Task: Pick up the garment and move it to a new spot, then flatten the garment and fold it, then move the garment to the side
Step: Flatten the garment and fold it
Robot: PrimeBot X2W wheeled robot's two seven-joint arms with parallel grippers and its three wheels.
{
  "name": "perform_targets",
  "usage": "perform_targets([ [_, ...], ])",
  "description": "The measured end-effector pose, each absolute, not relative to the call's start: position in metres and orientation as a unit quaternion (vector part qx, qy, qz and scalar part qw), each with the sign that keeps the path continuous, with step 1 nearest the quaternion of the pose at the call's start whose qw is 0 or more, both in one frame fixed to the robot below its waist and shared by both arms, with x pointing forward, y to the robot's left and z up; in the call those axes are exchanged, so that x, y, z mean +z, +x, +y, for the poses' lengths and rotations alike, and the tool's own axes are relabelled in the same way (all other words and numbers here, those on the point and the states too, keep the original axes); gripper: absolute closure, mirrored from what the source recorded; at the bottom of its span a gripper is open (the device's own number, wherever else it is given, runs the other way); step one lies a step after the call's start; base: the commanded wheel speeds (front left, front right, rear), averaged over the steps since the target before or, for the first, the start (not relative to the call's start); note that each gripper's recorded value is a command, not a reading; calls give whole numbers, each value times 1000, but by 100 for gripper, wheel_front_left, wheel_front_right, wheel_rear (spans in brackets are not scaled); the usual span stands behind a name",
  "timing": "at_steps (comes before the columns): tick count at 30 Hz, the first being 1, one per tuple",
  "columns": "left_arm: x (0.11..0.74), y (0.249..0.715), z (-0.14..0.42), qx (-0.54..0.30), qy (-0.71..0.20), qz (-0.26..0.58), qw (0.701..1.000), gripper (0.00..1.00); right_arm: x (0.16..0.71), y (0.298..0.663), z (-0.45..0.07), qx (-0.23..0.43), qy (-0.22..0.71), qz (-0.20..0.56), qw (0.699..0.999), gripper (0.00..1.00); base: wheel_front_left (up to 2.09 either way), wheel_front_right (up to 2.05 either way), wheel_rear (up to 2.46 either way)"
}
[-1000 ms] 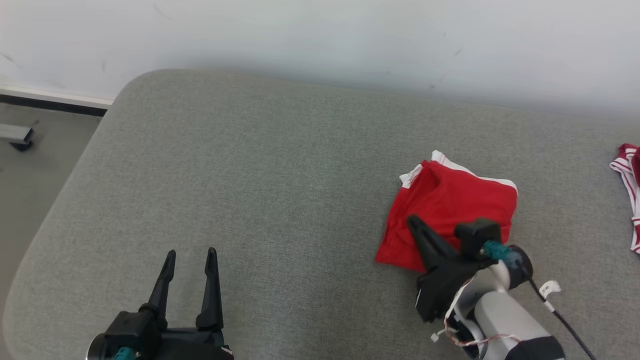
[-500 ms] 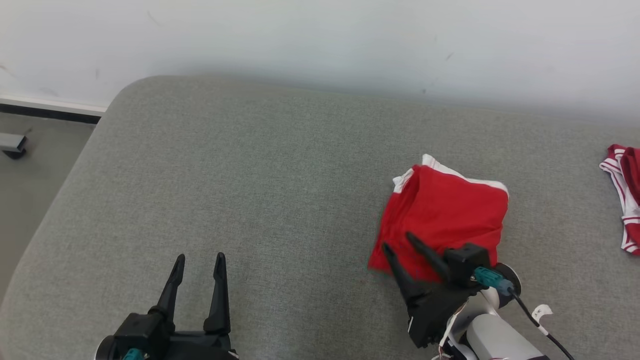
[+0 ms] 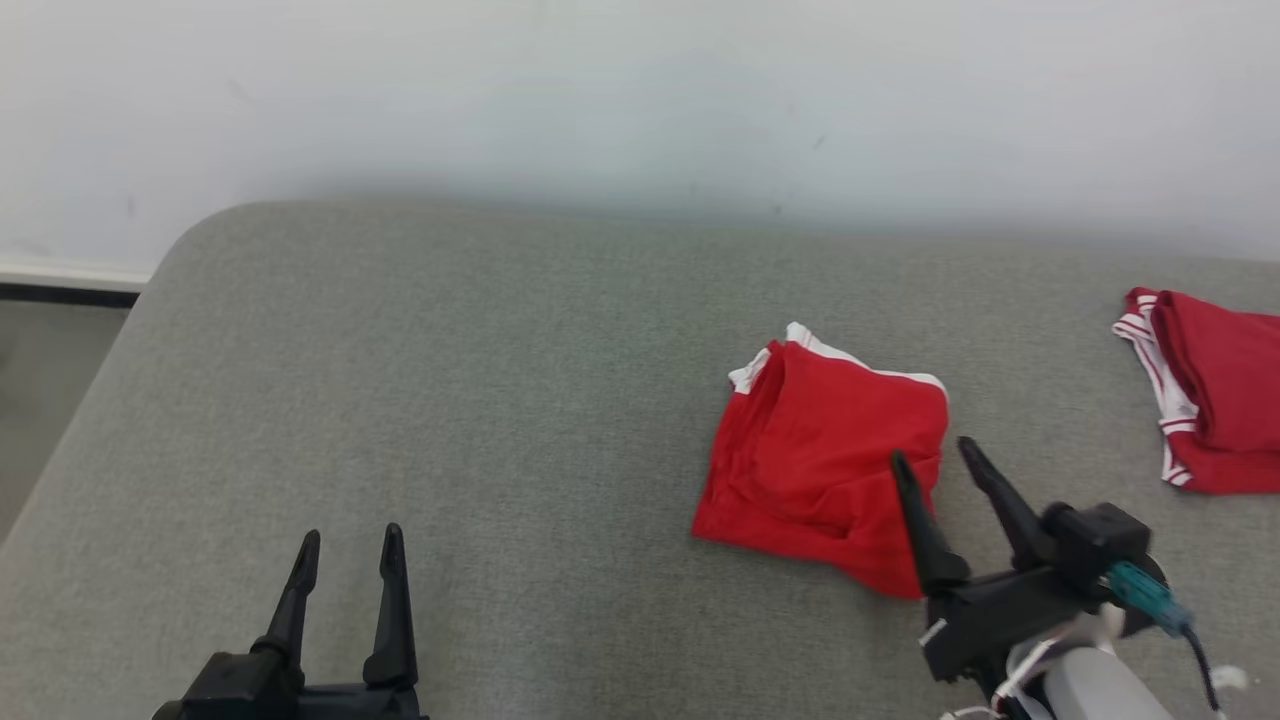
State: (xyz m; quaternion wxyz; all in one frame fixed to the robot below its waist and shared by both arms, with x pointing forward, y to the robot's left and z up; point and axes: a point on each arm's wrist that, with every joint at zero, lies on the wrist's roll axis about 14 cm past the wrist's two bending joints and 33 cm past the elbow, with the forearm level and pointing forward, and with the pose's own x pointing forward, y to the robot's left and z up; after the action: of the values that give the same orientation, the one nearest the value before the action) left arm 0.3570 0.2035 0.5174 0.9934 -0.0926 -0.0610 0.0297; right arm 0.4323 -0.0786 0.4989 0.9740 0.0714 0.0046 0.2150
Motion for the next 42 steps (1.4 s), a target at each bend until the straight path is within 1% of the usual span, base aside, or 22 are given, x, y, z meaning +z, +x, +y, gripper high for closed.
perform_targets([
  [7,524,360,196,13,-89,-71,993,0,511,410,-134,135,87,-29,987,0,0,0,0],
  [18,529,359,186,-14,-65,-77,995,0,511,376,-170,65,105,-44,991,0,0,0,0],
  [29,529,357,184,-38,-30,-75,996,0,506,351,-183,40,104,-42,993,0,0,0,0],
  [42,529,351,187,-30,-33,-77,996,0,505,339,-188,29,103,-42,993,0,0,0,0],
])
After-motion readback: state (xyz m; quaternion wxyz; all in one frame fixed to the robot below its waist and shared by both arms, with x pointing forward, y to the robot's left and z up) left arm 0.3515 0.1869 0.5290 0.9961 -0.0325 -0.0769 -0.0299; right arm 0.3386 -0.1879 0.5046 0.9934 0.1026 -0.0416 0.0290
